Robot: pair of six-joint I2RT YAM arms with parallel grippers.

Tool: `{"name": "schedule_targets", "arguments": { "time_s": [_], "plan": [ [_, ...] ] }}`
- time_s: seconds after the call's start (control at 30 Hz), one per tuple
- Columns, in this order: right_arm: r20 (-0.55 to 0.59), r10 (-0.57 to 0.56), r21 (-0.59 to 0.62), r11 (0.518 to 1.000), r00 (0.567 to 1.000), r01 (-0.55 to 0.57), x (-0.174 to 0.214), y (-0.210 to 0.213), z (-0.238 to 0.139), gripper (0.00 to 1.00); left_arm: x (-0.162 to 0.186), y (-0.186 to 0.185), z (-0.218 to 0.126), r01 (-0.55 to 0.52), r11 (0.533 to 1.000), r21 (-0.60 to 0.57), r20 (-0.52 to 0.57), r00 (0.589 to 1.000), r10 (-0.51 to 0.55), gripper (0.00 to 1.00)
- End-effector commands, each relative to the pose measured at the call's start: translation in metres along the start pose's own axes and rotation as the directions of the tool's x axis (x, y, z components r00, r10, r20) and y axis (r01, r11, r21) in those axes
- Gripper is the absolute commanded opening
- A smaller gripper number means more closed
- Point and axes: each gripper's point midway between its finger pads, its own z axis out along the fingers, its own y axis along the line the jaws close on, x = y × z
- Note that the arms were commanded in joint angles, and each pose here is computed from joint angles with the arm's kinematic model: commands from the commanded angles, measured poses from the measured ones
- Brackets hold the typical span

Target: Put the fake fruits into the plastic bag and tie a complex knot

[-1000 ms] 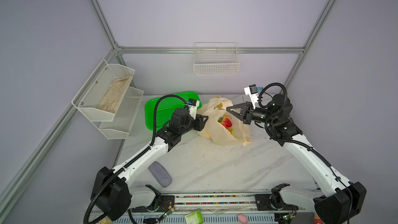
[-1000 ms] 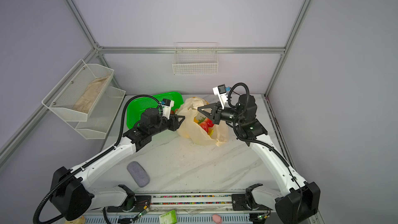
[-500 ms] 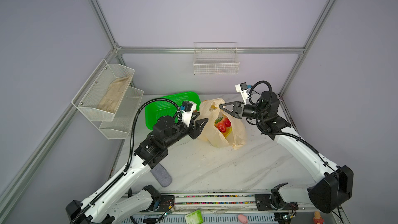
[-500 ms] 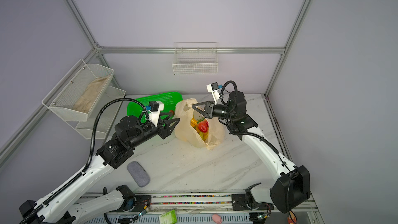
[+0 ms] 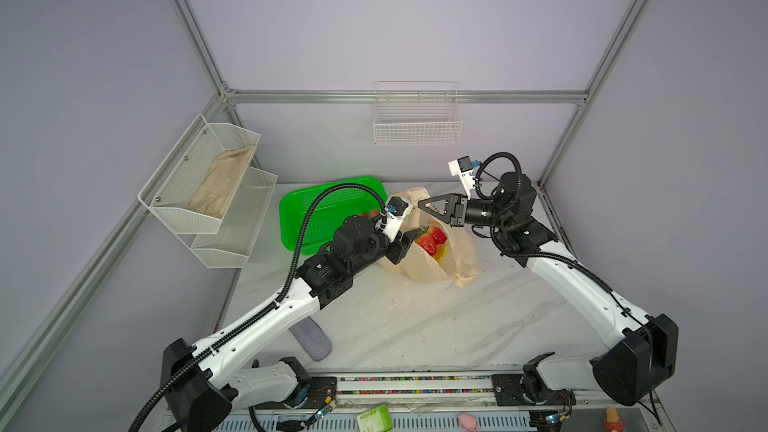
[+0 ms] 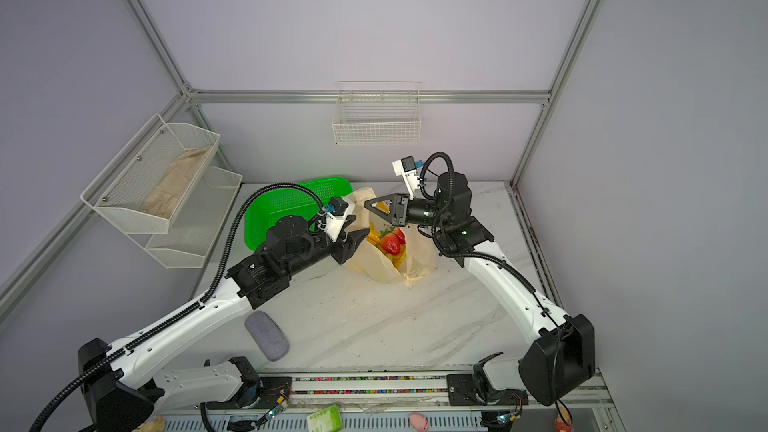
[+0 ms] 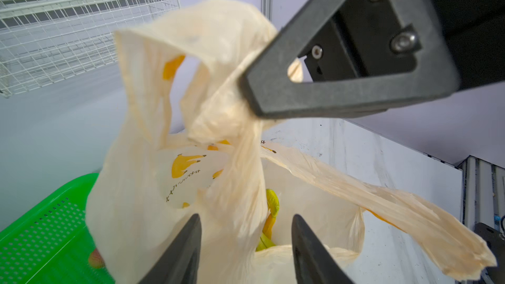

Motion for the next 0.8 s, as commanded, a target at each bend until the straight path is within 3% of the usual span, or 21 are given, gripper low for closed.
{"name": "schedule_targets", "arguments": {
  "time_s": [0.0,0.17,0.37,0.47,0.57,0.67,0.77],
  "plan": [
    [0.011,-0.04,-0.051,0.998,0.999,0.041,-0.009,0.016,0.002,0.0,-0.078,0.007,-0.014,-0.03,0.999,-0.041,0.213,0.976,0.038,0.52],
    [0.016,-0.041,-0.066,0.997,0.999,0.042,-0.011,0.022,0.002,0.0,-0.083,0.006,-0.002,-0.04,0.998,-0.038,0.219,0.975,0.047,0.42],
    [0.007,-0.008,-0.012,1.0,1.0,0.008,-0.01,-0.001,0.01,0.0,-0.081,0.011,0.005,0.017,0.998,-0.053,0.229,0.973,-0.004,0.13],
    [0.035,-0.004,0.047,0.999,0.999,0.003,-0.017,-0.014,0.008,0.19,-0.068,0.018,0.005,0.092,0.993,-0.075,0.199,0.977,-0.076,0.01],
    [0.074,-0.093,0.181,0.98,0.993,0.078,-0.026,-0.03,-0.009,0.38,-0.047,0.031,0.007,0.229,0.969,-0.093,0.128,0.968,-0.216,0.0],
    [0.046,-0.258,0.389,0.895,0.965,0.221,-0.029,-0.045,-0.031,0.48,-0.029,0.042,0.003,0.37,0.923,-0.103,0.099,0.927,-0.361,0.0],
    [-0.01,-0.344,0.459,0.833,0.939,0.31,-0.021,-0.048,-0.043,0.53,-0.021,0.054,-0.002,0.47,0.878,-0.093,0.091,0.882,-0.463,0.0]
  ]
}}
